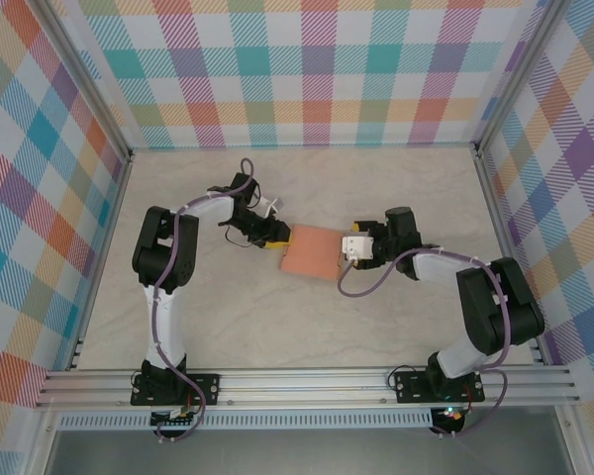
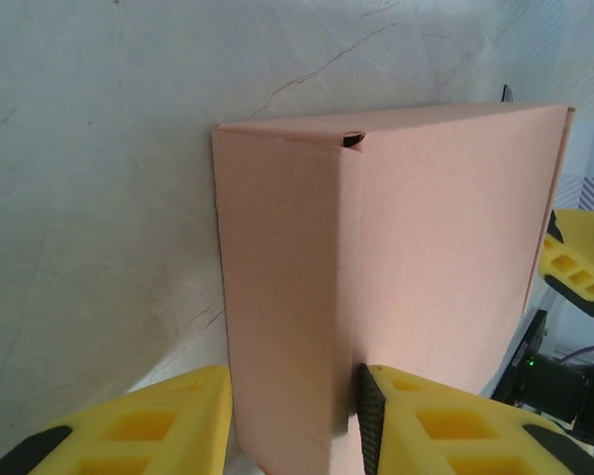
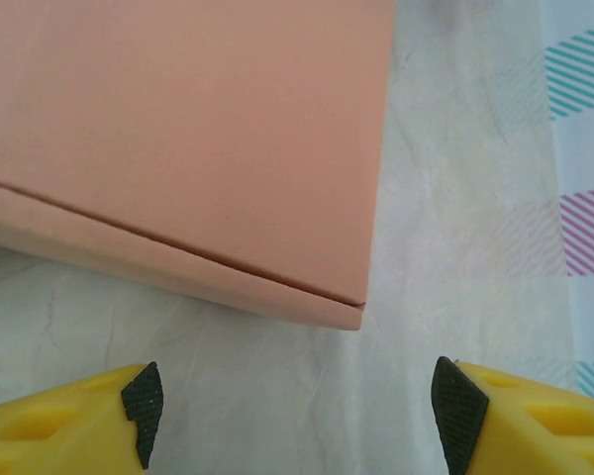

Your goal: Fold the paper box

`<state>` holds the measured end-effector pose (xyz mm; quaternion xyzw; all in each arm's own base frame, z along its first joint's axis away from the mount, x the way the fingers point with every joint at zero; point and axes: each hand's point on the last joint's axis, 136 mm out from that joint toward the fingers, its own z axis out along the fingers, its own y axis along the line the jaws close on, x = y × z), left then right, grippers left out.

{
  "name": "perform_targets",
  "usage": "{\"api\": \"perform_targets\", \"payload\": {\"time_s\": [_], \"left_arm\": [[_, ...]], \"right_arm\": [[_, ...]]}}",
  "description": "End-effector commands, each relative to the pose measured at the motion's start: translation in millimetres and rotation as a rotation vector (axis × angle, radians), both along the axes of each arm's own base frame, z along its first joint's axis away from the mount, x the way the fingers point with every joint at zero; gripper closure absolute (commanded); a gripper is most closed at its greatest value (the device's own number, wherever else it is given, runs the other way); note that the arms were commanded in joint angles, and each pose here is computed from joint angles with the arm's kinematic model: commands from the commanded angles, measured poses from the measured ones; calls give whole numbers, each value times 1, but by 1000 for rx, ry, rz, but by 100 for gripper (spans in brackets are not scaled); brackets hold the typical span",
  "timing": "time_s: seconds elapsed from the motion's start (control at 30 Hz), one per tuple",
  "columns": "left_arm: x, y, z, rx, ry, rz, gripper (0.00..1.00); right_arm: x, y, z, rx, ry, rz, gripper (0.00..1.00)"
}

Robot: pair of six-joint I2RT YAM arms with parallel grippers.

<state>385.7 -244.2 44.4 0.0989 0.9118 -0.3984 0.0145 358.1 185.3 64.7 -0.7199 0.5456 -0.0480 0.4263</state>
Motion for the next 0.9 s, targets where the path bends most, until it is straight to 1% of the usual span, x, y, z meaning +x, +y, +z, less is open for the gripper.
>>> {"api": "perform_targets", "payload": {"time_s": [0.0, 0.1, 0.27, 0.37, 0.47, 0.53, 0.63, 0.67, 0.73, 0.87], "left_arm": [[-10, 31, -47, 152, 91, 28, 62], [-9, 33, -48, 150, 95, 32, 62], [-8, 34, -48, 146, 97, 35, 62], [-9, 34, -49, 143, 101, 34, 62], [-9, 34, -49, 140, 104, 34, 62], [-8, 34, -47, 134, 102, 35, 62], [-7, 34, -44, 123, 100, 35, 61], [-6, 34, -42, 116, 100, 35, 61], [-4, 35, -37, 103, 93, 37, 61], [1, 35, -26, 81, 77, 41, 59]], "right_arm": [[6, 12, -3, -46, -74, 93, 26], [8, 20, -11, -71, -82, 122, 26], [16, 38, -21, -109, -179, 158, 26], [21, 51, -18, -99, -261, 170, 26], [20, 61, -11, -71, -294, 182, 26], [22, 66, 2, -36, -327, 180, 26], [18, 69, 16, 4, -324, 185, 28], [12, 68, 14, 4, -290, 193, 29], [6, 69, 19, 21, -270, 206, 32], [-5, 72, 26, 51, -264, 221, 37]]}}
